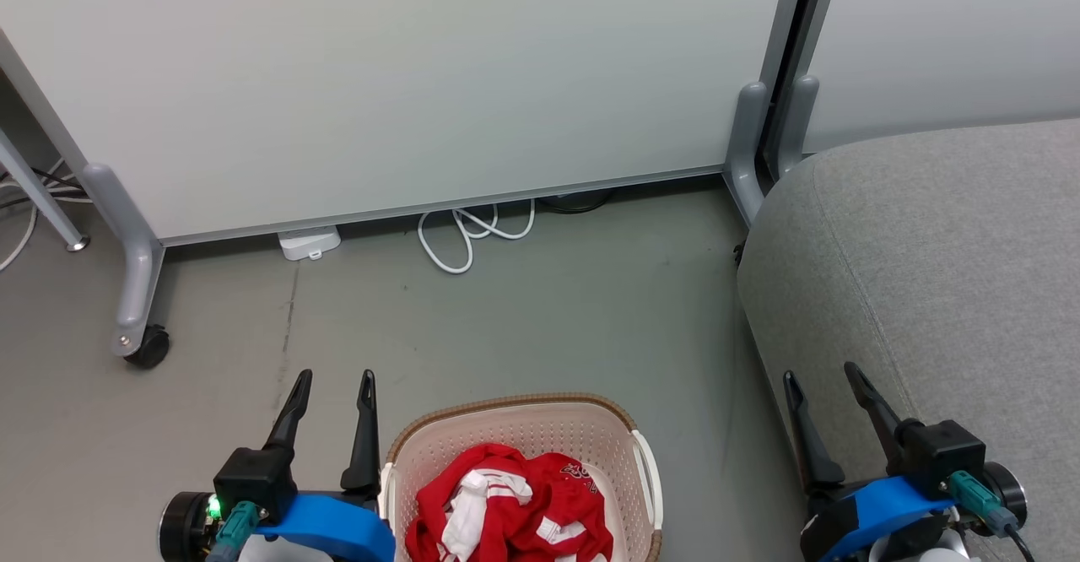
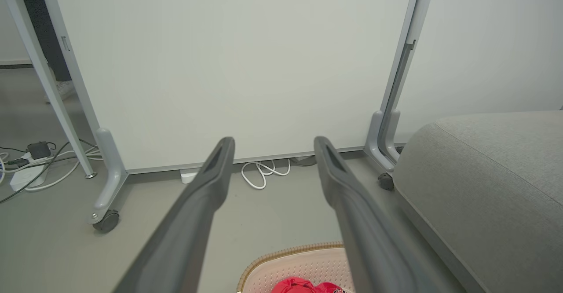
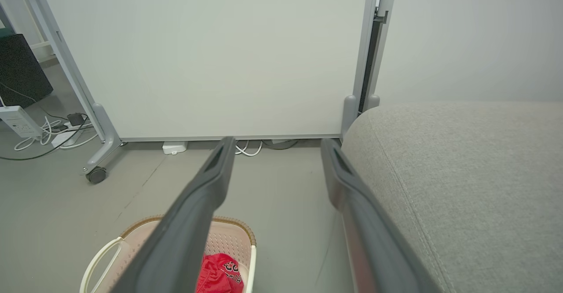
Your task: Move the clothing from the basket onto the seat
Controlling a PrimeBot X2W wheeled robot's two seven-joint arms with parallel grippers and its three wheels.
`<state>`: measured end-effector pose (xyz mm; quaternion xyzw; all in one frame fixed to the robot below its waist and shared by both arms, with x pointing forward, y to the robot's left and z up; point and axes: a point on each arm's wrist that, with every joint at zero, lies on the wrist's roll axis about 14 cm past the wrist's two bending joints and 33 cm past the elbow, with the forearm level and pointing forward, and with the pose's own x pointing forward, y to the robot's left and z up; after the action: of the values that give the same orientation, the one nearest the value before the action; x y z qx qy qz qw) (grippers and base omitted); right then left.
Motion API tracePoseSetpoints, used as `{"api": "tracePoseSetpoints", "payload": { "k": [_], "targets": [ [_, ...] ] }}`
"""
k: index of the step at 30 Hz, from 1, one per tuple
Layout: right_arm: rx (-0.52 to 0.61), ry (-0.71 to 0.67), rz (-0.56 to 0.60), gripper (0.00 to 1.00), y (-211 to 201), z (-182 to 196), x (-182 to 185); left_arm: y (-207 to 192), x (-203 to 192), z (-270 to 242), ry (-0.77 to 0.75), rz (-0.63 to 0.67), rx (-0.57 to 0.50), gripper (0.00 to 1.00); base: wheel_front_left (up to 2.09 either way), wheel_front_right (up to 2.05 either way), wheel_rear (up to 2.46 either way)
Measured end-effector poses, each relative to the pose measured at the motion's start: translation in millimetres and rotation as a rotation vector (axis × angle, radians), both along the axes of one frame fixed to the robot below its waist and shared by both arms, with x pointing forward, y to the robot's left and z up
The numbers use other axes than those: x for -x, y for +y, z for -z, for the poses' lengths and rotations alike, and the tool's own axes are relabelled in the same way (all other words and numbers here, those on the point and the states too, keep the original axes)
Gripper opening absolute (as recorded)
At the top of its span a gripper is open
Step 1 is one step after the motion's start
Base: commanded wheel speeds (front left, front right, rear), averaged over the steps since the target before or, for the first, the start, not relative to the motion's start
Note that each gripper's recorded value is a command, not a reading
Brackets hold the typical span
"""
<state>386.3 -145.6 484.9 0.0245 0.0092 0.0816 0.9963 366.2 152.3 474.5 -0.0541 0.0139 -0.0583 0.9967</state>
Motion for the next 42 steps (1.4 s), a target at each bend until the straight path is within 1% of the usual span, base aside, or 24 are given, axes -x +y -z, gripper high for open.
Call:
{"api": "tracePoseSetpoints", "payload": {
  "k": [30, 37, 42],
  "targets": [
    [0.000, 0.017, 0.002, 1.00, -1, 6, -3, -8, -5, 12, 0.037, 0.022, 0.009, 1.00, 0.00, 0.00, 0.00],
    [0.001, 0.029, -0.006, 1.00, 1, 11, -10, -22, -18, 36, 0.107, 0.065, 0.001, 1.00, 0.00, 0.00, 0.00],
    [-0.007, 0.040, -0.009, 1.00, 1, 18, -22, -38, -30, 73, 0.213, 0.120, -0.014, 1.00, 0.00, 0.00, 0.00]
  ]
}}
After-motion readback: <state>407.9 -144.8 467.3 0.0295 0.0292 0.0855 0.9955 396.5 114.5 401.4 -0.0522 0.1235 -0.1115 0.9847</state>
